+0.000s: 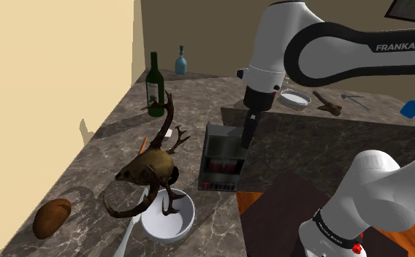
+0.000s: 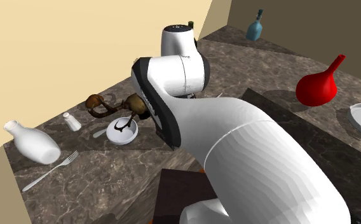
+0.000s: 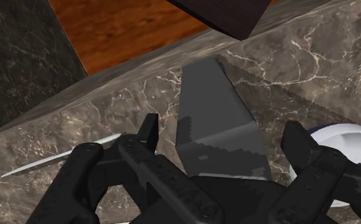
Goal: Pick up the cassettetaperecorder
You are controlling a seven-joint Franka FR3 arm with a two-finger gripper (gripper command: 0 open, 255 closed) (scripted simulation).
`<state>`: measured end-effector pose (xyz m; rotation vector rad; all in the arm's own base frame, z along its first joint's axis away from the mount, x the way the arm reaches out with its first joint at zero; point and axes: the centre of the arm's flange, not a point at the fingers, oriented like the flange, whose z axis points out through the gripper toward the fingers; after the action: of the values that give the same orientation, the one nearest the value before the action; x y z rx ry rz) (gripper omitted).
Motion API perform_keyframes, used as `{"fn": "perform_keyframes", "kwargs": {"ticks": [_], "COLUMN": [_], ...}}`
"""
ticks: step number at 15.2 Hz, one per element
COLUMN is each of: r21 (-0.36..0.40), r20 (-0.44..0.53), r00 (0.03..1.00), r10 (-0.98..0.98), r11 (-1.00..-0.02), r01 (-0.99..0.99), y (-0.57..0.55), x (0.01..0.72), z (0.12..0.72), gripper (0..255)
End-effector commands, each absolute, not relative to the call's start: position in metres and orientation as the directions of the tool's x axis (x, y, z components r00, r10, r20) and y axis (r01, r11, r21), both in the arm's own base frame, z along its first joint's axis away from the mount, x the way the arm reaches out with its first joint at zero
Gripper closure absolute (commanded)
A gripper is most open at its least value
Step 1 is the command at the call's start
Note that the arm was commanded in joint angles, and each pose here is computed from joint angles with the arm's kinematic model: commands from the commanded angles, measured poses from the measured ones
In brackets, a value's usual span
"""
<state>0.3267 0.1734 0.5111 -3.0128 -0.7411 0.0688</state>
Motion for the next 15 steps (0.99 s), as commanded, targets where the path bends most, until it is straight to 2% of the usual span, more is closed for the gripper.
{"fn": "perform_keyframes", "kwargs": {"ticks": [1,10,15], "r21": [-0.048,-0.048,-0.048], "r20": [-0.034,-0.034,-0.034], "r00": [0.885,0.885,0.885], "r10": [0.464,0.464,0.464], "r11": [-0.885,-0.885,-0.885], "r01": [0.463,0.463,0.463], "y": [0.173,0.174,0.174], "x": [0.326,0.326,0.326], "z": [0.509,0.509,0.535], "gripper": [255,255,255]}}
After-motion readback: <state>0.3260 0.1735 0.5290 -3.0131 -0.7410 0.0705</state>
